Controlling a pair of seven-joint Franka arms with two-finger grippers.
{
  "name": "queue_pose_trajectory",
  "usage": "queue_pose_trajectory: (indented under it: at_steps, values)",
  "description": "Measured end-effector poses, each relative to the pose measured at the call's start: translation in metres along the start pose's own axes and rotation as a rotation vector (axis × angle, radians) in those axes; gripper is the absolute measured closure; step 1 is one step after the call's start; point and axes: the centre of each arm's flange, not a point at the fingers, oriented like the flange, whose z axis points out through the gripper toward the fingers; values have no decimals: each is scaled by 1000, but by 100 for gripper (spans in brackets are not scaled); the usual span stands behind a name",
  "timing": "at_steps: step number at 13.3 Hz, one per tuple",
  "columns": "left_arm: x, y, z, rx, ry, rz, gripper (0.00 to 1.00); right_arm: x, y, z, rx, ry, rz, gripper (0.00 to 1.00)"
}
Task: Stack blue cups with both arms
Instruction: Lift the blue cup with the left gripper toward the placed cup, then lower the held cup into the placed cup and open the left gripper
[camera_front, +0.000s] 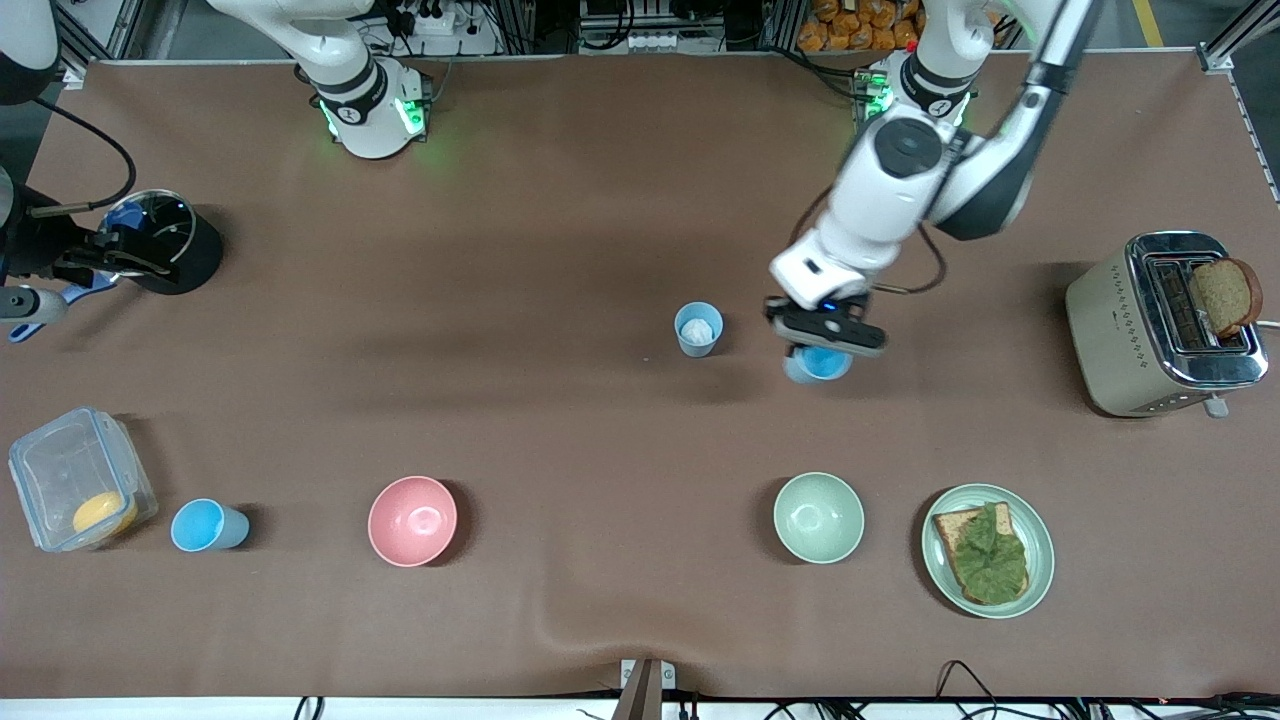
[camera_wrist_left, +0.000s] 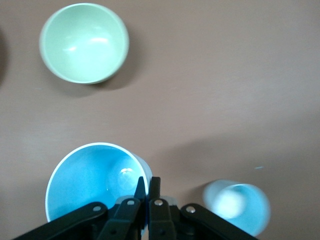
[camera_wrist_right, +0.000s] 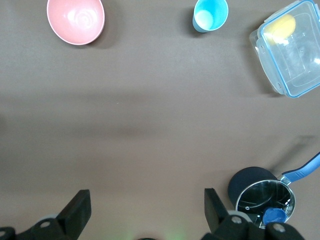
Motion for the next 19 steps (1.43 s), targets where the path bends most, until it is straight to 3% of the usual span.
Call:
queue_pose_trajectory:
  at_steps: [4, 7, 19]
  values:
    - [-23, 68, 4, -43, -23, -18, 97, 0, 1, 1, 0, -2, 2, 0]
    - [-42, 110, 21, -29, -33, 40, 97, 0, 2, 1, 1, -3, 4, 0]
    - [-48, 118, 48, -13, -72, -17, 97, 1, 3, 3, 1, -7, 6, 0]
